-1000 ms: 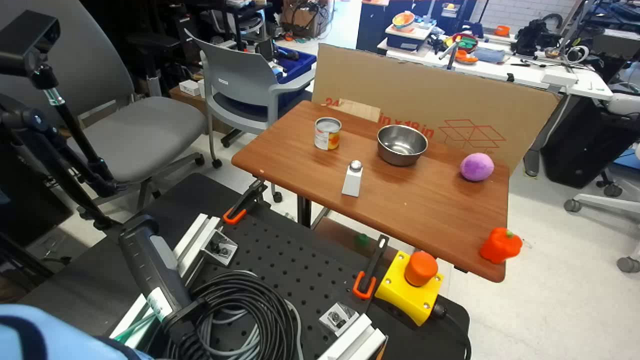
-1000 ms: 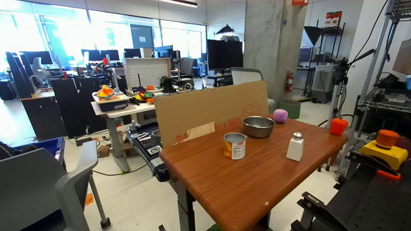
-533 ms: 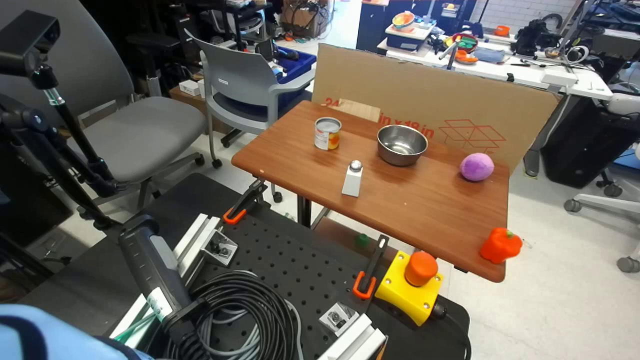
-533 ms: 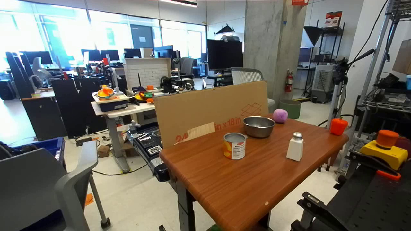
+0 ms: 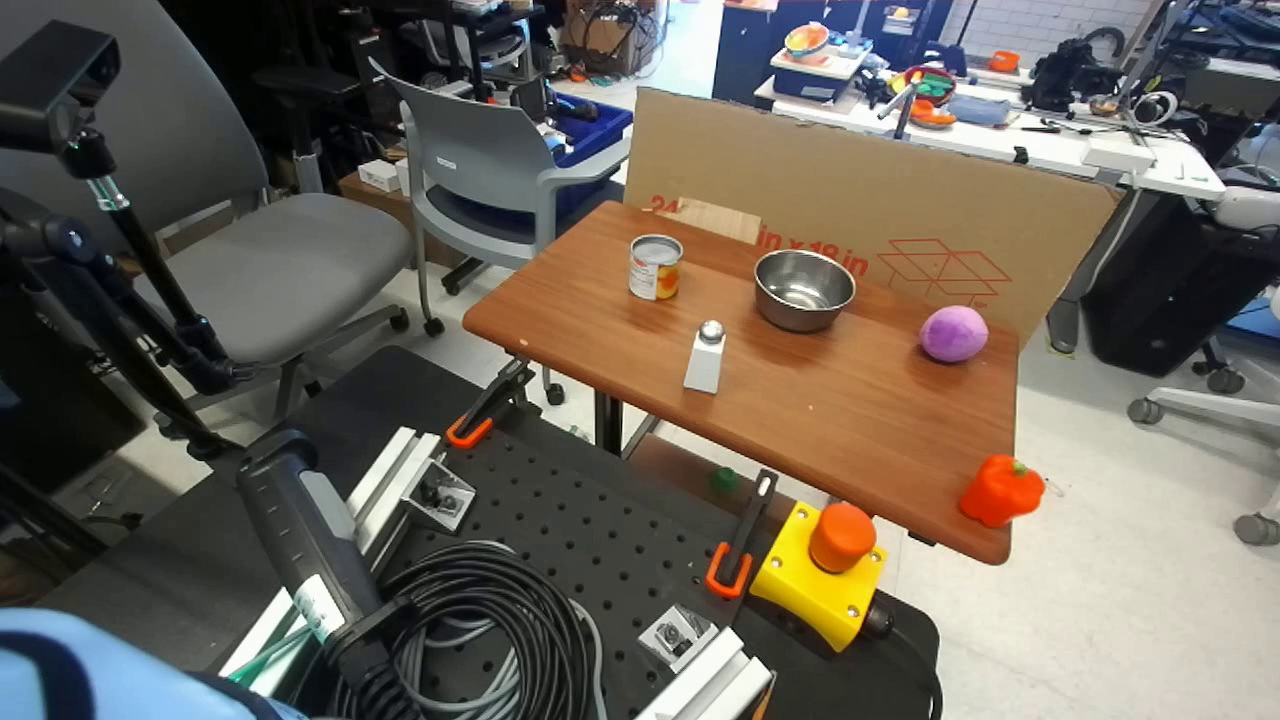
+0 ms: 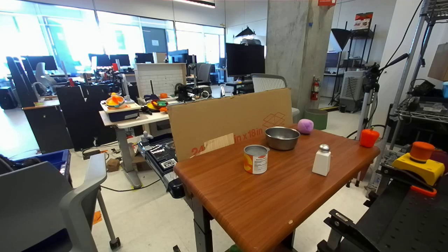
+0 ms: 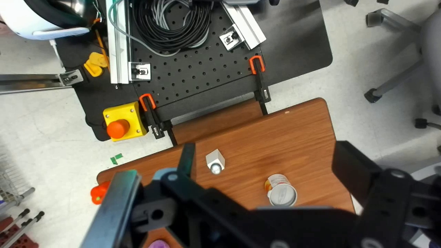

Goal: Move the orange can closer to the edge

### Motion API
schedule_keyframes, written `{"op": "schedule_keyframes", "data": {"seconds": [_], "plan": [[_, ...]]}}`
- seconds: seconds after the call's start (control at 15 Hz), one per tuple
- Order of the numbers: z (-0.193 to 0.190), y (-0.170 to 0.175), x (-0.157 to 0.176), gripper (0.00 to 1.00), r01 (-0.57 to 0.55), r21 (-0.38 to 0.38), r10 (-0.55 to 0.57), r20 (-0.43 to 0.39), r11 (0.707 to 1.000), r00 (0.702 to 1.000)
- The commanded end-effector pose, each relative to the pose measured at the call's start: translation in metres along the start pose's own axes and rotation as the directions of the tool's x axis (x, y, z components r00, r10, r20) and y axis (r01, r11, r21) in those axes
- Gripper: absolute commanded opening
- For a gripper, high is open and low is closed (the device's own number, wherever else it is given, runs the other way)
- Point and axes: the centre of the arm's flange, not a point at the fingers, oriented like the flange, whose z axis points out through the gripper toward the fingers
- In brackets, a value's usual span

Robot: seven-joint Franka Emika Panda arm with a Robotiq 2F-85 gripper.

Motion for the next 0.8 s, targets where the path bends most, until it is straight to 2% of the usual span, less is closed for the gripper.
{"op": "schedule_keyframes", "data": {"seconds": [0.0, 0.27, 0.47, 0.73], "plan": [[0.044, -0.013, 0.029, 1.0, -0.001, -0.008, 0.001, -0.078, 1.0, 0.997], [0.128, -0.031, 0.077, 1.0, -0.019, -0.054, 0.011, -0.144, 0.998, 0.989], [0.186, -0.047, 0.112, 1.0, -0.025, -0.097, 0.009, -0.161, 0.995, 0.987], [0.232, -0.074, 0.161, 1.0, -0.066, -0.11, 0.045, -0.185, 0.992, 0.982]]}}
